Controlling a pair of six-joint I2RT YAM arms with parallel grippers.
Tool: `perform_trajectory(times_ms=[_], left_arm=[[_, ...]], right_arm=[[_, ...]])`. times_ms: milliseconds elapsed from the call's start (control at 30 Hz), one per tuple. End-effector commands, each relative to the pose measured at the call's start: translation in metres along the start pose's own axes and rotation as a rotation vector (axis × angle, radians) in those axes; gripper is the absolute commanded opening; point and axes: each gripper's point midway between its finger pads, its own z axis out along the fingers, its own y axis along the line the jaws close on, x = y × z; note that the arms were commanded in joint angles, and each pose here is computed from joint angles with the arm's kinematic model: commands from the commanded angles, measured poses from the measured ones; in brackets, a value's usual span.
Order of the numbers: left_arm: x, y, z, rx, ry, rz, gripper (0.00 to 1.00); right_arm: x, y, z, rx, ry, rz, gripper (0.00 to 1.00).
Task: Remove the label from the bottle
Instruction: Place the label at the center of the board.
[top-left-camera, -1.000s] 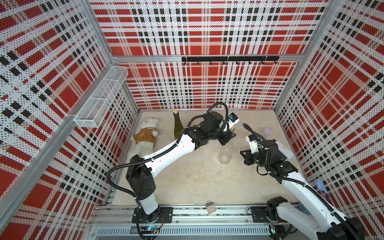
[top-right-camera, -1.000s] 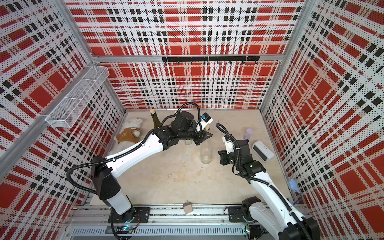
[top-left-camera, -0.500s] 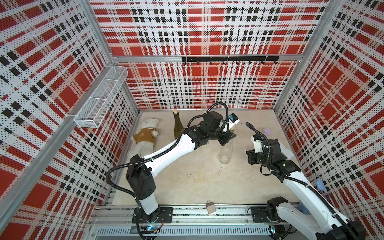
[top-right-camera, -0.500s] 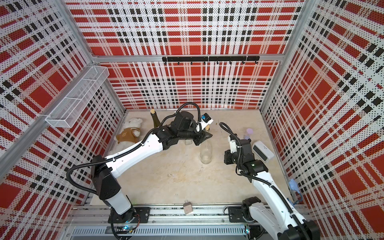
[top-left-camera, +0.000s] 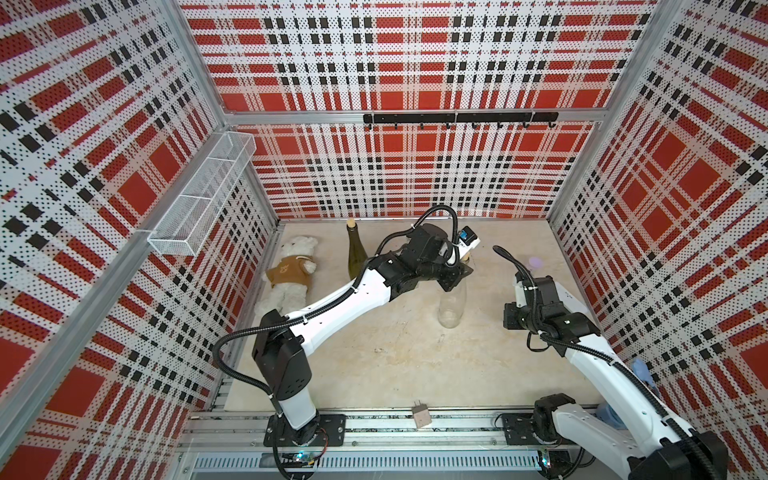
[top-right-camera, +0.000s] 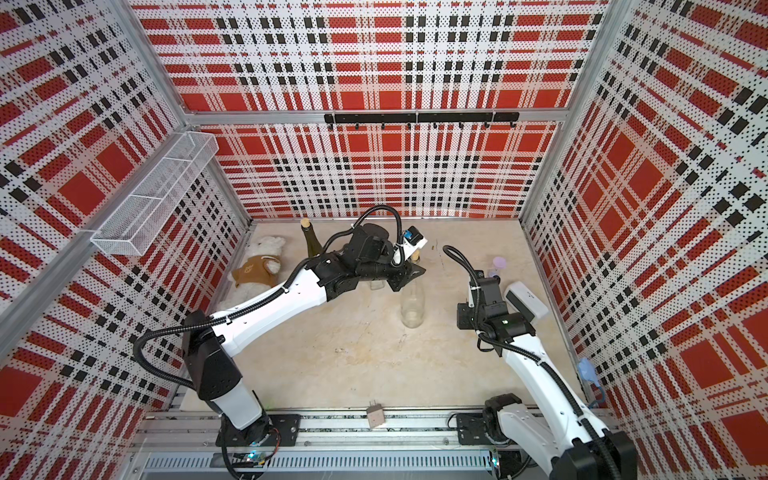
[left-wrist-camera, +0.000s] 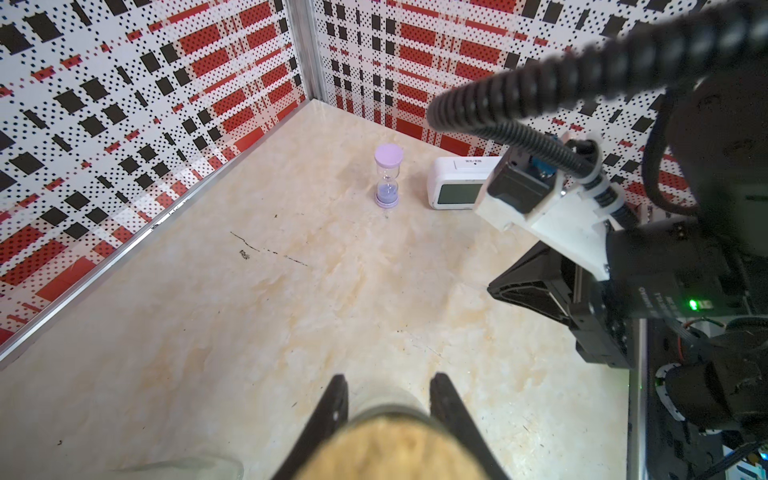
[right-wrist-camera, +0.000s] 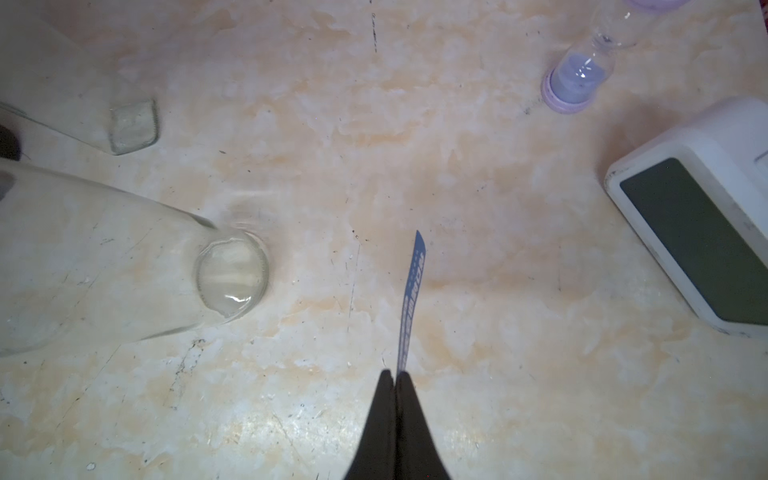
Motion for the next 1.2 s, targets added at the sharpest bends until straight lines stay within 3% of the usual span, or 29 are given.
perform_trajectory(times_ms=[0, 500, 800, 1167], left_arm=[[-0.003, 0.001, 0.001, -0.013, 0.008, -0.005, 0.32], [-0.005, -0.002, -0.001, -0.013, 0.003, -0.002, 0.35], [-0.004, -0.003, -0.001, -0.010, 0.005, 0.001, 0.35], [-0.001, -0.004, 0.000, -0.007, 0.003, 0.001, 0.35]], right_arm=[[-0.003, -0.010, -0.001, 0.030, 0.003, 0.045, 0.00], [0.016, -0.040, 0.013, 0.111, 0.122, 0.142, 0.00], [0.040, -0.043, 0.045, 0.147, 0.295, 0.146, 0.00], [0.056, -0.037, 0.071, 0.115, 0.360, 0.149, 0.05]])
